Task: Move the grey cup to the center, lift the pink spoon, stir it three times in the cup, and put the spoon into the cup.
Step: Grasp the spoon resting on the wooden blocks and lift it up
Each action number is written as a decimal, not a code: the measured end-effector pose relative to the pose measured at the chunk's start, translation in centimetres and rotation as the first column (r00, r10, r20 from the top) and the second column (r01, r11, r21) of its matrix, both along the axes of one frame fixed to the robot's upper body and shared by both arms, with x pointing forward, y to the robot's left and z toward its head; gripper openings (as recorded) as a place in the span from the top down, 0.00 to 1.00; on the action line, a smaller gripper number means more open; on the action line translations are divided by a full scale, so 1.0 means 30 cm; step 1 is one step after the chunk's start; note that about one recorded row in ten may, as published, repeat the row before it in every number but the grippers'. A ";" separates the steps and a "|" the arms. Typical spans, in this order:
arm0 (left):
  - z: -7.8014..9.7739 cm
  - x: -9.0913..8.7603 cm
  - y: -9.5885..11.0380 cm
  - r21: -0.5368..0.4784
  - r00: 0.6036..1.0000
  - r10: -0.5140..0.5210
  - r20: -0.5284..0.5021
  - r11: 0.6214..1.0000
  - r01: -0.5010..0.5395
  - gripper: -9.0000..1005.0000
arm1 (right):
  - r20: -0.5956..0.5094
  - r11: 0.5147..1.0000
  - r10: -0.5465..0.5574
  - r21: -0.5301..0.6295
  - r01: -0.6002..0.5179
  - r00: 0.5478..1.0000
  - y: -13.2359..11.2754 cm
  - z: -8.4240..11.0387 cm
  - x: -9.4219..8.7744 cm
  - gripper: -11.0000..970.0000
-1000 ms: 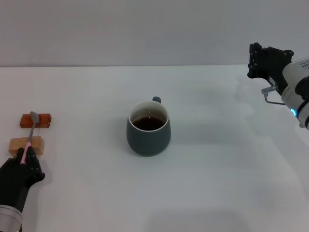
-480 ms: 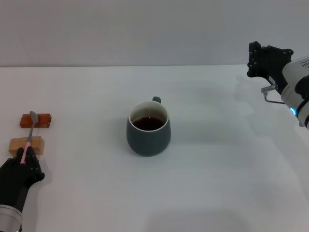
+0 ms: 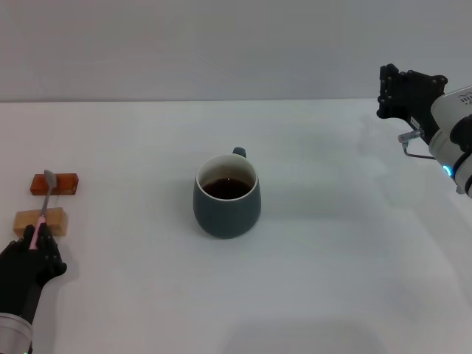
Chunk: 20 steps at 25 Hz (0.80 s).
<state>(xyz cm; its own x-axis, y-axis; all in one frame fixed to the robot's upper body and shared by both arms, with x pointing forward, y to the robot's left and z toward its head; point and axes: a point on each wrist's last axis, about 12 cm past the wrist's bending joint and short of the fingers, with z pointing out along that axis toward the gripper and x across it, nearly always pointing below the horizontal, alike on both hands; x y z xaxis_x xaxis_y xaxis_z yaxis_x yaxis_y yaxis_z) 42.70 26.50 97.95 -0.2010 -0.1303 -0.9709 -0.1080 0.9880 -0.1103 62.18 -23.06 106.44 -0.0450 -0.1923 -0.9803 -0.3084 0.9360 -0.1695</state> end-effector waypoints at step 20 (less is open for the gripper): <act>0.030 -0.002 -0.001 -0.025 0.999 0.010 0.044 1.000 -0.008 0.85 | -0.006 1.000 -0.001 0.000 0.001 1.000 0.002 -0.002 0.000 0.96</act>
<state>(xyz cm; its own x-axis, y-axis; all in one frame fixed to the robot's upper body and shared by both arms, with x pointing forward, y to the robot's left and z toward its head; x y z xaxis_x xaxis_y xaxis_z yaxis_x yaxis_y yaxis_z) 42.65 26.46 98.85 -0.1565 -0.1564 -0.9752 -0.1114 0.9839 -0.1399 62.18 -23.01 106.38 -0.0508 -0.1924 -0.9800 -0.3089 0.9362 -0.1678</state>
